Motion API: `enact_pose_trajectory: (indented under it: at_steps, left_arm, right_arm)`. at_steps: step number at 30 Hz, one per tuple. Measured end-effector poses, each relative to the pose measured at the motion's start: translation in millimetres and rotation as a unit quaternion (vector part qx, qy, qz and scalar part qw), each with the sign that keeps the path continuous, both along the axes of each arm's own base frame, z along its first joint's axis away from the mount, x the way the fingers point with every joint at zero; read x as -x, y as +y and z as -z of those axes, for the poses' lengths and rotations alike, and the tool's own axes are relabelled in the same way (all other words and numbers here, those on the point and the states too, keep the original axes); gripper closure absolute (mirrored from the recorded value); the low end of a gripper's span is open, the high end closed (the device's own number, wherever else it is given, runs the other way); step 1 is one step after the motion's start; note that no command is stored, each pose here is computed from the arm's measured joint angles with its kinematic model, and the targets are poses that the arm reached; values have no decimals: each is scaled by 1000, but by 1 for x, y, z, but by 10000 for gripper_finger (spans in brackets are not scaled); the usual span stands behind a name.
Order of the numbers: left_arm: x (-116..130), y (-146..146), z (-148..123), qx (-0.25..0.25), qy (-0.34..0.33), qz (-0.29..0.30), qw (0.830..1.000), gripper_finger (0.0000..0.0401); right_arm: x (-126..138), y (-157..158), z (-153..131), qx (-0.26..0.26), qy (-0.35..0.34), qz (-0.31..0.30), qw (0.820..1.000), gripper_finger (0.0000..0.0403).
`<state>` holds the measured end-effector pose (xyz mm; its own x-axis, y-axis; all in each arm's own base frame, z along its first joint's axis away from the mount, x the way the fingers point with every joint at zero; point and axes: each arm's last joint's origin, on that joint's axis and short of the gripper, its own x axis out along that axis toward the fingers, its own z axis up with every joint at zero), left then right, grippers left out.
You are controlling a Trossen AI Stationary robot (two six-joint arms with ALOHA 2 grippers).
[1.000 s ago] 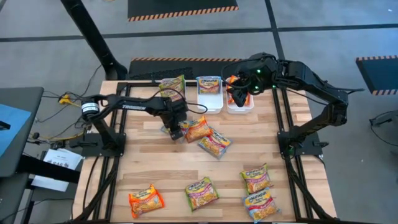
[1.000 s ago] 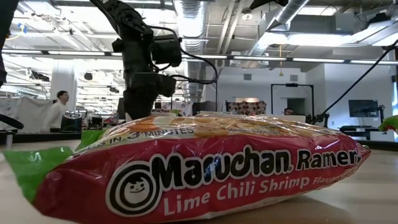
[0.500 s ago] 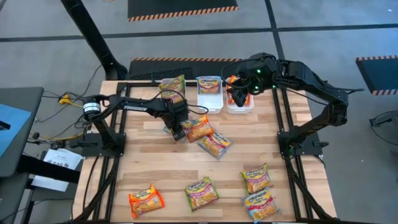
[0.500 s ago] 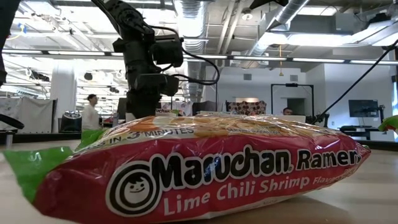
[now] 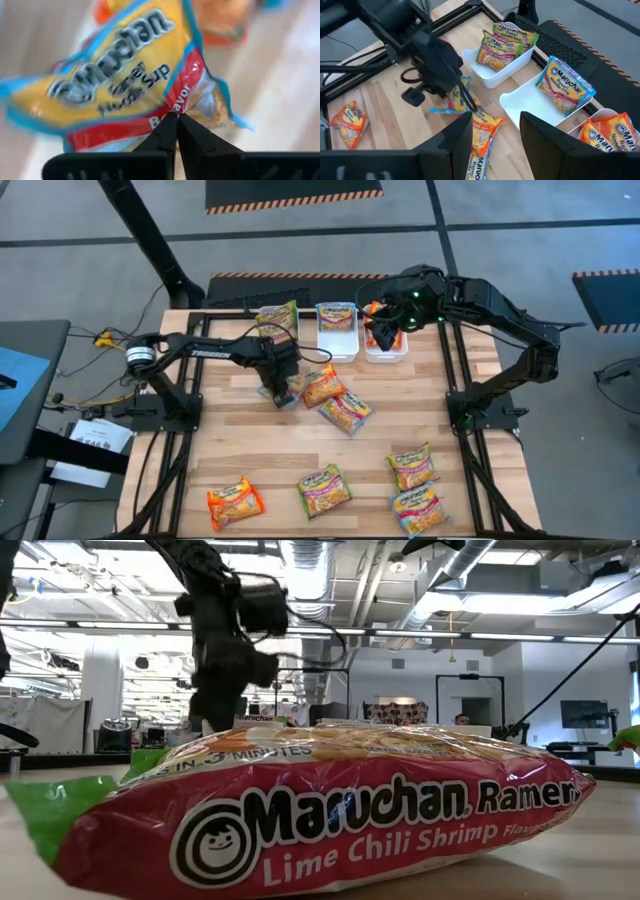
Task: Sort Maruchan noodles
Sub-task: Put the blue noodle pack into the middle white bin
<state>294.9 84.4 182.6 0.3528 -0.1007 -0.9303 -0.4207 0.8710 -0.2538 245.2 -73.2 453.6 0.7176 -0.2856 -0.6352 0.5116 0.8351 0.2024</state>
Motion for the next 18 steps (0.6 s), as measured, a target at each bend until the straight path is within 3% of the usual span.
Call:
enact_pose_trajectory:
  at_steps: [11,18]
  left_arm:
    - [18,-11,-59,-10,-108,-16,994,400]
    - [29,-13,-61,-27,-72,-1,997,401]
  right_arm:
    - [0,0,0,-8,-3,5,1000,214]
    - [-1,4,0,-26,-10,11,1000,214]
